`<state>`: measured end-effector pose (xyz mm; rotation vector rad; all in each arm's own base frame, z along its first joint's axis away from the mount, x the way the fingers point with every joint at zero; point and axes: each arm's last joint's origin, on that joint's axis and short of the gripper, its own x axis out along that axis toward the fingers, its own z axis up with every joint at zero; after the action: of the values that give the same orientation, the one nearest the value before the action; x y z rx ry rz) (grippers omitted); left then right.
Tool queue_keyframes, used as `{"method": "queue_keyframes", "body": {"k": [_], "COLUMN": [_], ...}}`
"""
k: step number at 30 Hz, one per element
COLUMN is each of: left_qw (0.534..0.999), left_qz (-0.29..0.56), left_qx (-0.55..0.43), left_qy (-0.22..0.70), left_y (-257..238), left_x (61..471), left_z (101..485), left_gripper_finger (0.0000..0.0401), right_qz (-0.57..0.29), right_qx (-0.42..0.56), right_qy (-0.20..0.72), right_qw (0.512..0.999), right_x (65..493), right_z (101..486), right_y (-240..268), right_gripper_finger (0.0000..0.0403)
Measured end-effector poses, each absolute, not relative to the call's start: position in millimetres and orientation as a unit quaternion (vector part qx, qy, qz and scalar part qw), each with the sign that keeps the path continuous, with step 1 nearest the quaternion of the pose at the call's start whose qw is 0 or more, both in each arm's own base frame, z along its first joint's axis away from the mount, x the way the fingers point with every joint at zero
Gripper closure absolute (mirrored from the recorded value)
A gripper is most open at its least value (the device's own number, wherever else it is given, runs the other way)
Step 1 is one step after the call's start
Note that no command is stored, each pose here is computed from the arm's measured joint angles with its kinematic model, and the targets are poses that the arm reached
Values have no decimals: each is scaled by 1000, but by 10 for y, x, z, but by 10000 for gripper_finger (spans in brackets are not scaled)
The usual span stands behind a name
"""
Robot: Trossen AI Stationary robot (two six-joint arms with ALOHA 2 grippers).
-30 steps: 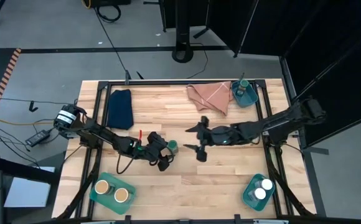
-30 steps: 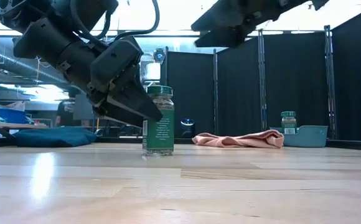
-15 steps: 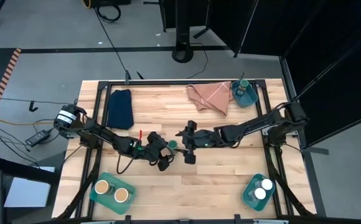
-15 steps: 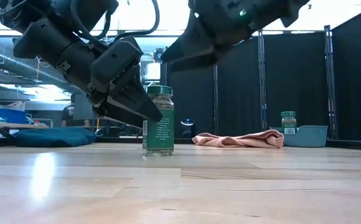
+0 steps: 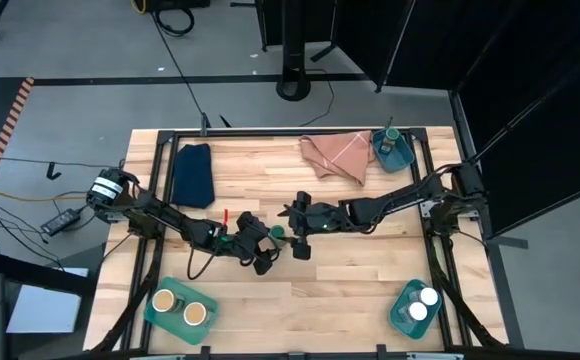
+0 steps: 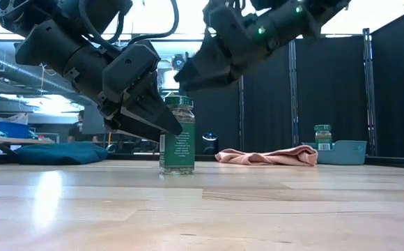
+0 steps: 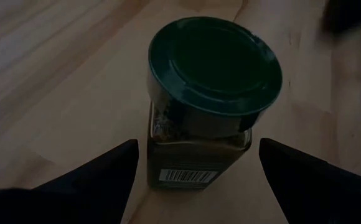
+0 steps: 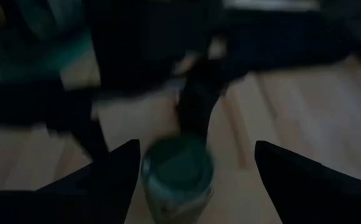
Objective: Sort spices by type
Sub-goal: Put the green seasoning bottle into the blue bin
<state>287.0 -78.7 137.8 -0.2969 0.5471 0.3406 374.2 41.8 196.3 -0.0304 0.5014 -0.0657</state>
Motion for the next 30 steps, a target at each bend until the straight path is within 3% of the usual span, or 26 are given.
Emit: {"method": "queue_keyframes", "body": {"k": [30], "left_qw": [939], "left_qz": [166], "left_qx": [-148], "left_qy": [264], "left_y": [-788], "left_x": [2876], "left_z": [1383], "left_gripper_finger": [62], "right_qz": [-33], "right_qx": [-7], "right_qy": [267], "right_qw": [963], "right_x": [3844], "right_z": [1689], "right_y": [313], "right_gripper_finger": [91]}}
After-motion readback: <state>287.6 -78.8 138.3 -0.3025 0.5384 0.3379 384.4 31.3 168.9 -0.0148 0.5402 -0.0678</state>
